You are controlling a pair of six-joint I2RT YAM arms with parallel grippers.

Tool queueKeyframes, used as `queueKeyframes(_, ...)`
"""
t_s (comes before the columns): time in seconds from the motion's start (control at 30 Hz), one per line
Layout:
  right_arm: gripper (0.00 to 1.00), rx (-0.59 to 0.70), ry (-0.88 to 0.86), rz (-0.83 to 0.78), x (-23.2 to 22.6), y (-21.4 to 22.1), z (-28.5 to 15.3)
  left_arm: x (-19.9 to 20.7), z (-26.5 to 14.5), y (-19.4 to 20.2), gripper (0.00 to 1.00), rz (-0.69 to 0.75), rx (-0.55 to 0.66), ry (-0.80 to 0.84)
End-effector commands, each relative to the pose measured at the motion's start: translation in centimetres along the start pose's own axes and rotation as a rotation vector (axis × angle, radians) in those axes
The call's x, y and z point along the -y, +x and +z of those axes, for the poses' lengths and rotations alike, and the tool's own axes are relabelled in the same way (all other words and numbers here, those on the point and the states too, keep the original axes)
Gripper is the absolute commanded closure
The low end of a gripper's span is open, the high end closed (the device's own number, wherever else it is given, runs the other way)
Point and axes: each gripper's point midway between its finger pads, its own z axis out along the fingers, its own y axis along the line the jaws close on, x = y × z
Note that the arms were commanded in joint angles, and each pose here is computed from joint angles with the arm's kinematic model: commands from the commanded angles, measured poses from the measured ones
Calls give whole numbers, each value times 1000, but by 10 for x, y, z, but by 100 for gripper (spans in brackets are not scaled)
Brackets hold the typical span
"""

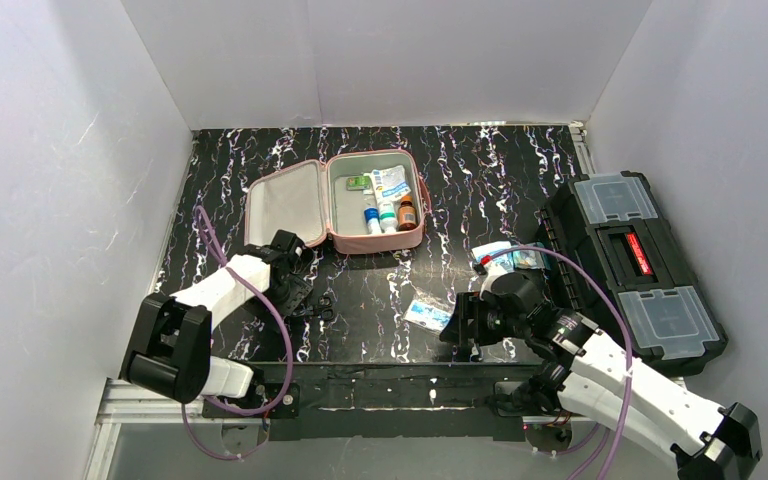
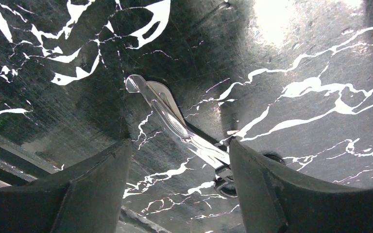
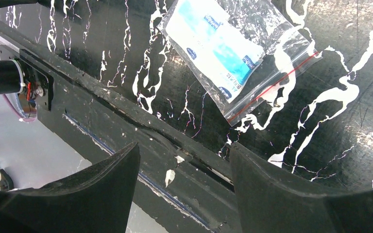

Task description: Organize the medicine kit

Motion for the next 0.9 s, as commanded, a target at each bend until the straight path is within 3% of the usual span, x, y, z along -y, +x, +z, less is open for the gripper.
queueKeyframes(0.0, 26, 31, -46, -15, -13, -11, -1, -1, 15, -3, 34, 20, 18, -16)
queueKeyframes(0.3, 26, 35, -45, -12, -12, -10, -2, 7, 23, 6, 69, 126, -42, 3)
queueKeyframes(0.6, 26, 46, -44, -2, -10, -7, -7, 22, 29, 20, 99, 256, -126, 63)
queueKeyframes(0.87, 27, 52, -59, 9, -11, -6, -8, 48, 12, 31, 100, 411, -176, 256)
